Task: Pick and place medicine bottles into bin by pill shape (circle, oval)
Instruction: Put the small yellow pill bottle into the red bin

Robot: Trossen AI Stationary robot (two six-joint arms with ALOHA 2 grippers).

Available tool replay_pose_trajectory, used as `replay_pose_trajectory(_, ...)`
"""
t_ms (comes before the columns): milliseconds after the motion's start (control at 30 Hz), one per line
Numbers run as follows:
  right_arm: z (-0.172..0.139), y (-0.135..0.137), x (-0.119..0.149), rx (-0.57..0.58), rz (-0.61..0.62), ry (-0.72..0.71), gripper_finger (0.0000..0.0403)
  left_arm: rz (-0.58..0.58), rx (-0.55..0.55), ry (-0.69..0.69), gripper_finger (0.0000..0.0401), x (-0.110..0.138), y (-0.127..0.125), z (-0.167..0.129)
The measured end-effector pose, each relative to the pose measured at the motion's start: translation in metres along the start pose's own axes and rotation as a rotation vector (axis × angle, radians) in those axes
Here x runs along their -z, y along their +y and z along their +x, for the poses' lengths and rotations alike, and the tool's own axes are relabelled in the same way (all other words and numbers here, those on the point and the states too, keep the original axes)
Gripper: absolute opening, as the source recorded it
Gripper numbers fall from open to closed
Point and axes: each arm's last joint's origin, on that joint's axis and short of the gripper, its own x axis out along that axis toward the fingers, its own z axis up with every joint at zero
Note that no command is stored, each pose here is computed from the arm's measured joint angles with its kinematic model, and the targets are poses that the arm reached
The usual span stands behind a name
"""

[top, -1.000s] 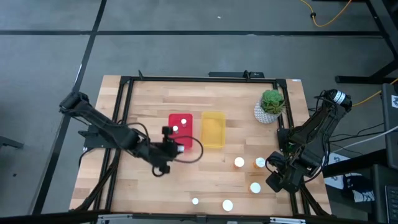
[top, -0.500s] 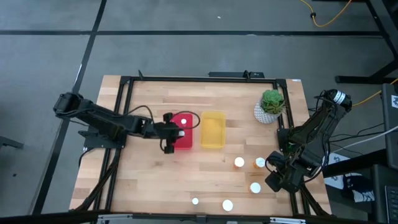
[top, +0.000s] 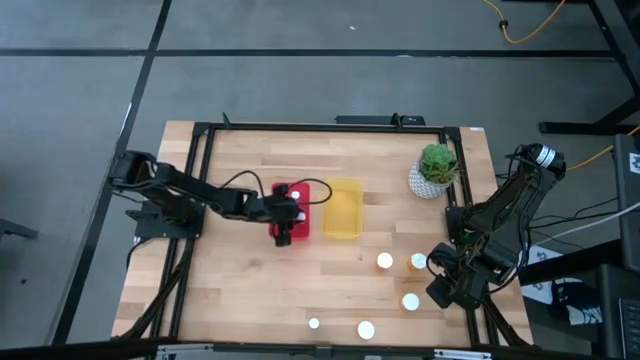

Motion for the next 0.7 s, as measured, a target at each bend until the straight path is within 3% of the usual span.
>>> replay_pose_trajectory(367,-0.0001,0.0000,0.0000,0.000,0.000,0.001,0.0135,-0.010,-0.001,0.031,0.0104,0.0044,-0.0009,0.0040)
replay_pose_trajectory(700,-0.0001,0.0000,0.0000,0.000,0.000,0.001,0.0135,-0.011,0.001,0.028,0.0162,0.0041,-0.0010,0.0040)
